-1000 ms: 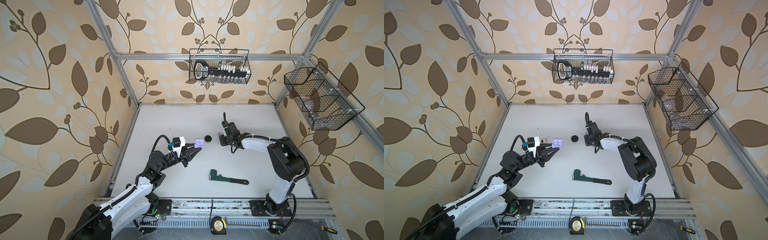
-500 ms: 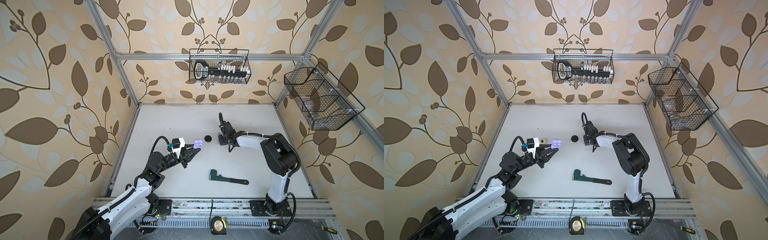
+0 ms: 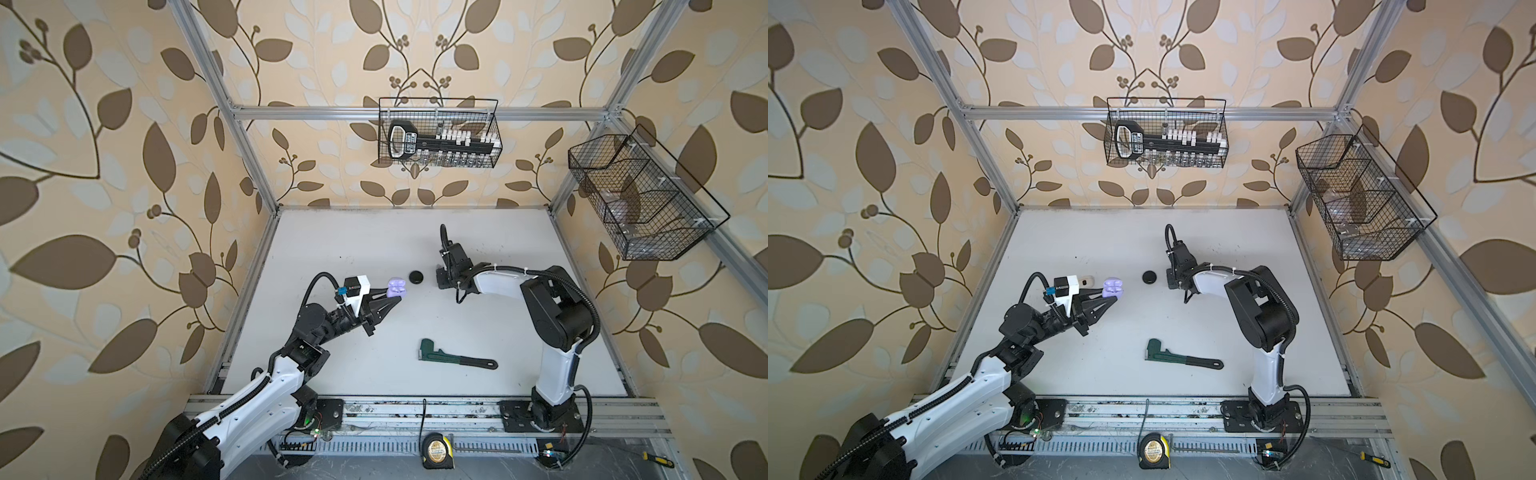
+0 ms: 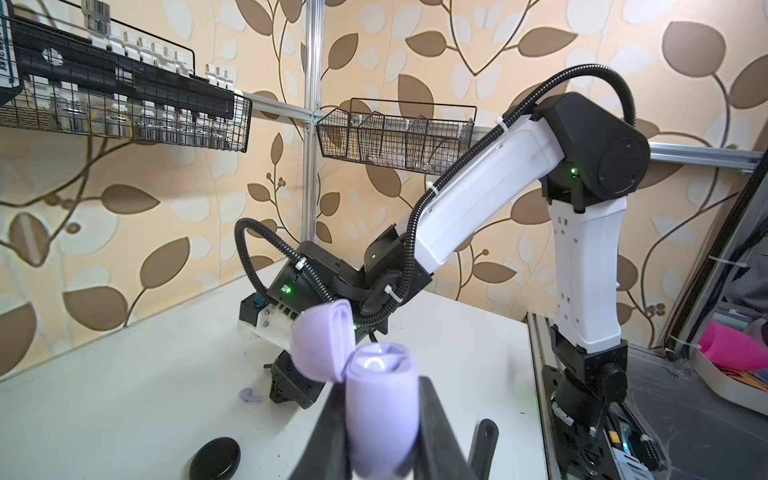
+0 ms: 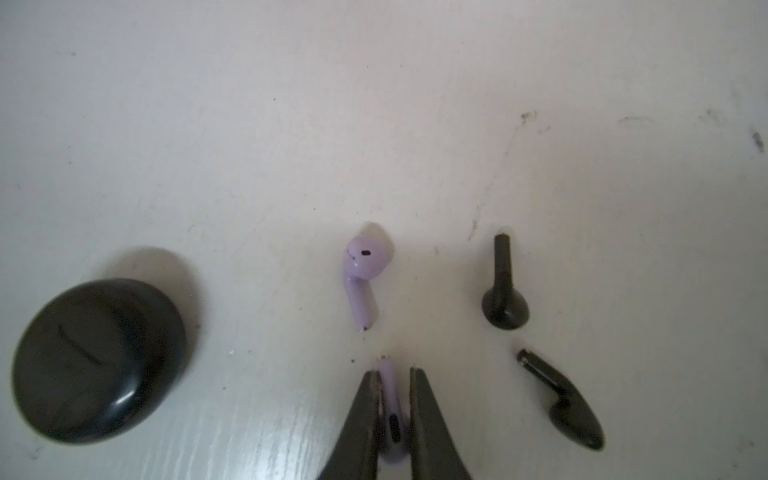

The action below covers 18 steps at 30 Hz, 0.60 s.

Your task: Insert the wireless bluetooth earbuds into the charging case

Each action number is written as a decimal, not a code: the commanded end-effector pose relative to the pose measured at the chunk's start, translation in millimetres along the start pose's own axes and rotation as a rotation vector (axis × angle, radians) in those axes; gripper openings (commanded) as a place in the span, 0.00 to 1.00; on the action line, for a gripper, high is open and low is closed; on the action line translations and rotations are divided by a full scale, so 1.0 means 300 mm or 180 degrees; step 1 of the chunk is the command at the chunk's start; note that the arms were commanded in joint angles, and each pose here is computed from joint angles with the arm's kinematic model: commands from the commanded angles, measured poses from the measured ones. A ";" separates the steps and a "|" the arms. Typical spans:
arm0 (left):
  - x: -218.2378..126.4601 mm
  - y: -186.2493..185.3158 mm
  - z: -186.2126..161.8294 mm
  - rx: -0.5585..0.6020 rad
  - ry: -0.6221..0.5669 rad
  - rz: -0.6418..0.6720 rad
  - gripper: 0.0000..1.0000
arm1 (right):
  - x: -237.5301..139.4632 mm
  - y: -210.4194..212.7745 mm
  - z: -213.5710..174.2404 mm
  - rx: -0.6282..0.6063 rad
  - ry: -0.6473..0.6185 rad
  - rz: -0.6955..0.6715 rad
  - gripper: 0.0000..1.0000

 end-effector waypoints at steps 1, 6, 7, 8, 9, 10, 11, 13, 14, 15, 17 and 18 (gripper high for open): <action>0.002 -0.004 0.020 0.0134 -0.0096 0.0002 0.00 | -0.007 0.008 -0.094 -0.0077 0.0290 0.0124 0.13; 0.007 0.002 0.018 0.0144 -0.0083 0.0020 0.00 | -0.060 0.067 -0.117 -0.0225 0.0257 0.0276 0.12; 0.008 0.002 0.019 0.0148 -0.0082 0.0020 0.00 | -0.072 0.082 -0.124 -0.0259 0.0247 0.0306 0.12; 0.009 0.003 0.020 0.0150 -0.0082 0.0022 0.00 | -0.084 0.095 -0.130 -0.0289 0.0239 0.0339 0.12; 0.009 0.004 0.020 0.0150 -0.0083 0.0023 0.00 | -0.099 0.110 -0.138 -0.0324 0.0226 0.0370 0.12; 0.011 0.004 0.020 0.0153 -0.0082 0.0019 0.00 | -0.112 0.118 -0.145 -0.0344 0.0213 0.0386 0.11; 0.011 0.004 0.020 0.0153 -0.0082 0.0019 0.00 | -0.126 0.133 -0.155 -0.0377 0.0208 0.0416 0.12; 0.013 0.006 0.020 0.0154 -0.0081 0.0018 0.00 | -0.158 0.162 -0.173 -0.0466 0.0169 0.0484 0.12; 0.013 0.006 0.018 0.0150 -0.0077 0.0018 0.00 | -0.173 0.177 -0.181 -0.0503 0.0152 0.0519 0.12; 0.013 0.005 0.020 0.0153 -0.0078 0.0014 0.00 | -0.187 0.191 -0.194 -0.0550 0.0149 0.0544 0.12; 0.013 0.003 0.023 0.0154 -0.0085 0.0003 0.00 | -0.207 0.211 -0.223 -0.0600 0.0143 0.0563 0.12; 0.012 0.002 0.021 0.0152 -0.0082 0.0001 0.00 | -0.215 0.224 -0.245 -0.0614 0.0155 0.0596 0.12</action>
Point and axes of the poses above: each gripper's point midway between its finger pads, its own x axis out along the fingers, its own y axis along the line the jaws close on, z = x × y, the point moved 5 cm from there along -x, back along the fingers
